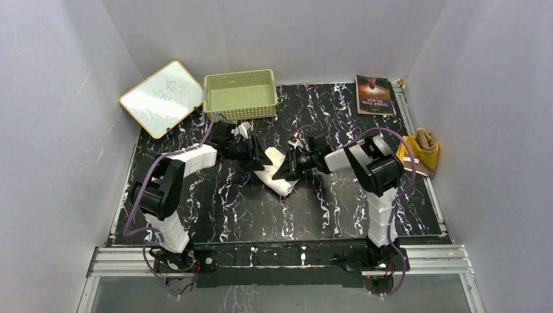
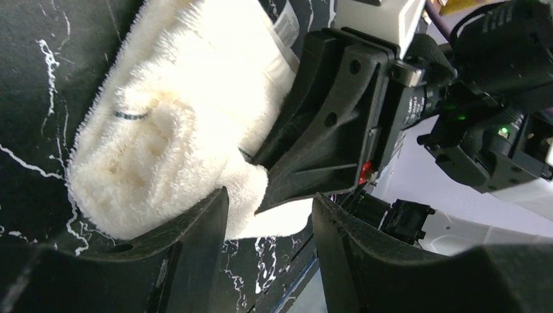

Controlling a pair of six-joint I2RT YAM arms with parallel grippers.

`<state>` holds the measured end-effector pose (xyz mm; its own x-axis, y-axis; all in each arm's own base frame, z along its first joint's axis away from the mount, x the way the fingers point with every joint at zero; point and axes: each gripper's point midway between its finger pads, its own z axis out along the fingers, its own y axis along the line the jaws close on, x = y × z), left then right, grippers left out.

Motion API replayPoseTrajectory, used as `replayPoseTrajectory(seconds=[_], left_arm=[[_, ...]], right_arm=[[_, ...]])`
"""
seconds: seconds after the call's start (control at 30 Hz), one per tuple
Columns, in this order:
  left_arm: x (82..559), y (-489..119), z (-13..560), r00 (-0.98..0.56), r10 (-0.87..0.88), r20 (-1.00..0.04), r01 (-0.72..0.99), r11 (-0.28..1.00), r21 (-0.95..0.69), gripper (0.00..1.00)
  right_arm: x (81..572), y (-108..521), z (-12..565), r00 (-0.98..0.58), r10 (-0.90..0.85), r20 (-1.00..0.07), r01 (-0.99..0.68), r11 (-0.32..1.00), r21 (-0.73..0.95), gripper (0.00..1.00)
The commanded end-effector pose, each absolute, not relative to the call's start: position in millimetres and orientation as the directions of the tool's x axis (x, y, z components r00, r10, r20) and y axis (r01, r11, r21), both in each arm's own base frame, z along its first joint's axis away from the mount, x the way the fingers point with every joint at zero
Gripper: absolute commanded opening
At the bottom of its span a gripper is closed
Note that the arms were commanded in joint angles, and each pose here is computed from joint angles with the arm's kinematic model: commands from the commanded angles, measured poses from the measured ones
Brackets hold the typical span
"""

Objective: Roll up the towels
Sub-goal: Roll the towel at the center of the board.

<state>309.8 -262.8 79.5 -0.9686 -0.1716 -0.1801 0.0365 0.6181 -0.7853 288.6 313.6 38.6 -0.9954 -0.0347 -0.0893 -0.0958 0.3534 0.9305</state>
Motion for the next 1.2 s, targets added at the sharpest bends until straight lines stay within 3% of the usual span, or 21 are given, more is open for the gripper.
replayPoseTrajectory(seconds=[0.0, 0.17, 0.27, 0.37, 0.4, 0.57, 0.77, 0.9, 1.17], left_arm=[[325.2, -271.2, 82.8, -0.962, -0.185, -0.201, 0.050, 0.605, -0.795, 0.48], [336.2, -271.5, 54.5, -0.965, -0.189, -0.185, 0.022, 0.639, -0.769, 0.47], [342.5, -270.4, 41.8, -0.966, -0.183, -0.184, 0.016, 0.665, -0.747, 0.46], [345.2, -266.8, 31.3, -0.968, -0.175, -0.182, 0.009, 0.695, -0.719, 0.45], [345.6, -265.5, 27.7, -0.968, -0.173, -0.181, 0.007, 0.704, -0.710, 0.45], [343.0, -260.1, 17.4, -0.971, -0.163, -0.174, -0.001, 0.732, -0.681, 0.44], [339.6, -256.9, 11.8, -0.973, -0.161, -0.166, -0.010, 0.744, -0.668, 0.44], [339.3, -257.2, 9.6, -0.975, -0.158, -0.159, -0.012, 0.745, -0.667, 0.43], [338.0, -255.7, 6.7, -0.977, -0.153, -0.150, -0.017, 0.752, -0.658, 0.43]], right_arm=[[291.7, 306.6, 21.6, -0.997, -0.011, -0.078, -0.075, 0.411, 0.908, 0.08], [291.3, 300.5, 15.0, -0.995, -0.024, -0.097, -0.097, 0.468, 0.879, 0.09], [296.3, 294.9, 17.8, -0.986, -0.038, -0.164, -0.160, 0.518, 0.840, 0.15], [308.1, 285.0, 31.2, -0.958, -0.052, -0.284, -0.258, 0.592, 0.763, 0.49], [312.9, 280.7, 35.7, -0.944, -0.055, -0.325, -0.287, 0.623, 0.727, 0.51], [331.4, 260.2, 56.9, -0.831, -0.120, -0.543, -0.429, 0.760, 0.489, 0.50], [324.9, 265.4, 106.2, -0.609, -0.224, -0.761, -0.585, 0.774, 0.241, 0.43], [315.5, 279.3, 119.4, -0.540, -0.264, -0.799, -0.640, 0.746, 0.186, 0.43], [304.6, 318.0, 96.6, -0.505, -0.406, -0.761, -0.704, 0.705, 0.091, 0.43]])
